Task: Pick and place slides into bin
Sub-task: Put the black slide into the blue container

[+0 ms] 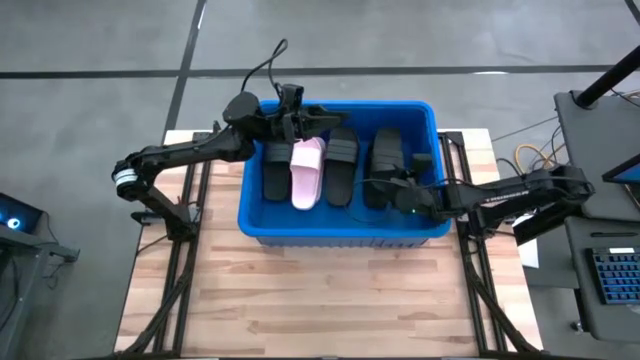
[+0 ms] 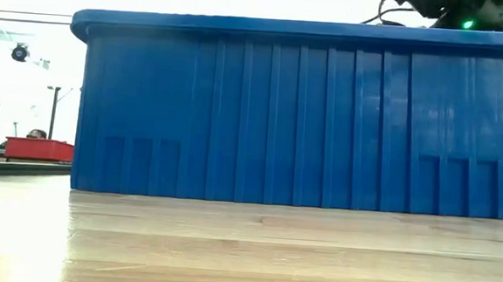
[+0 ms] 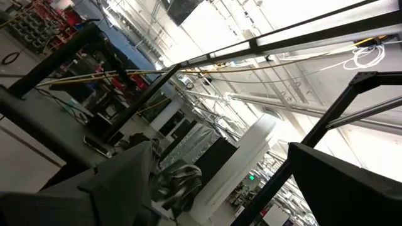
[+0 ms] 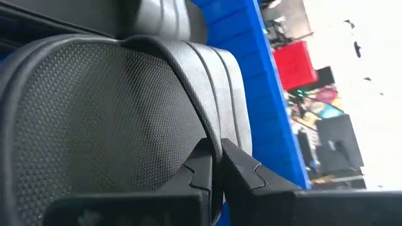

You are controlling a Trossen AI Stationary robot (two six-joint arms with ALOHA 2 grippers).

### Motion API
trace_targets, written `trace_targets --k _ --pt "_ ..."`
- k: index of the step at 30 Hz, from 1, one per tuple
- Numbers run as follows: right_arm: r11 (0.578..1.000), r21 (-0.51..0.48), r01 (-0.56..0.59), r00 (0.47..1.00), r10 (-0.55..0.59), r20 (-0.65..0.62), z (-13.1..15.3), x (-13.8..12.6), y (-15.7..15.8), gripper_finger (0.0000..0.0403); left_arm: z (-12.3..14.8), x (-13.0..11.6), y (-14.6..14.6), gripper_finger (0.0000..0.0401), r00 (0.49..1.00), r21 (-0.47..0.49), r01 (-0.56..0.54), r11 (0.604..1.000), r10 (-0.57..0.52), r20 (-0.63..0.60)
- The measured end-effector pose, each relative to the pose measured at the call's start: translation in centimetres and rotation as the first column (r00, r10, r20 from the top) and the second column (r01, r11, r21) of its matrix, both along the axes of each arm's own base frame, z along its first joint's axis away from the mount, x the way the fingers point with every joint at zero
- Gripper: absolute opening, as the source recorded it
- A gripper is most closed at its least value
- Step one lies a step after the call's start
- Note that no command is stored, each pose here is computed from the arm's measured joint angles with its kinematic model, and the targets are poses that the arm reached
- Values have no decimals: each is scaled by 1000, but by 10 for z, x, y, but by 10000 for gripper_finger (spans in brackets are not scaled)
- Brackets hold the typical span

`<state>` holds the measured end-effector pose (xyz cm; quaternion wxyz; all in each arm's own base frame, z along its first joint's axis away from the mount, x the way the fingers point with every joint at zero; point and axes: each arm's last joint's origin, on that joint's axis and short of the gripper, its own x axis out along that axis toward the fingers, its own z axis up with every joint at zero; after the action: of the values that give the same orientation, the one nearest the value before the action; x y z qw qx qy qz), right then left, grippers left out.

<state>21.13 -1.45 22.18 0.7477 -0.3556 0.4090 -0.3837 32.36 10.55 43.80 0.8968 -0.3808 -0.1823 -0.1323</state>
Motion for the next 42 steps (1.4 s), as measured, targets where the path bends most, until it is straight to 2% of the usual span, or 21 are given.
trace_targets --k 8,15,28,33,38,42 --pt "991 132 -31 999 27 28 -10 1 -25 9 -1 0 0 356 1000 -1 0 1000 0 -2" --pt "963 263 -55 997 39 66 -19 -4 -45 12 -1 0 0 356 1000 -3 0 1000 0 -7" --pt "952 300 -66 985 13 175 -16 -1 -53 20 -5 2 1 356 999 -16 2 1000 -3 -43" --pt "933 349 -87 976 9 220 -16 0 -52 66 -5 2 0 356 999 -15 5 1000 -6 -42" --pt "880 454 -140 958 5 286 -18 1 -50 139 -5 2 0 356 999 -15 5 1000 -6 -42" --pt "837 527 -147 962 -3 273 -20 -1 -47 190 -5 2 0 356 999 -17 6 1000 -7 -46"
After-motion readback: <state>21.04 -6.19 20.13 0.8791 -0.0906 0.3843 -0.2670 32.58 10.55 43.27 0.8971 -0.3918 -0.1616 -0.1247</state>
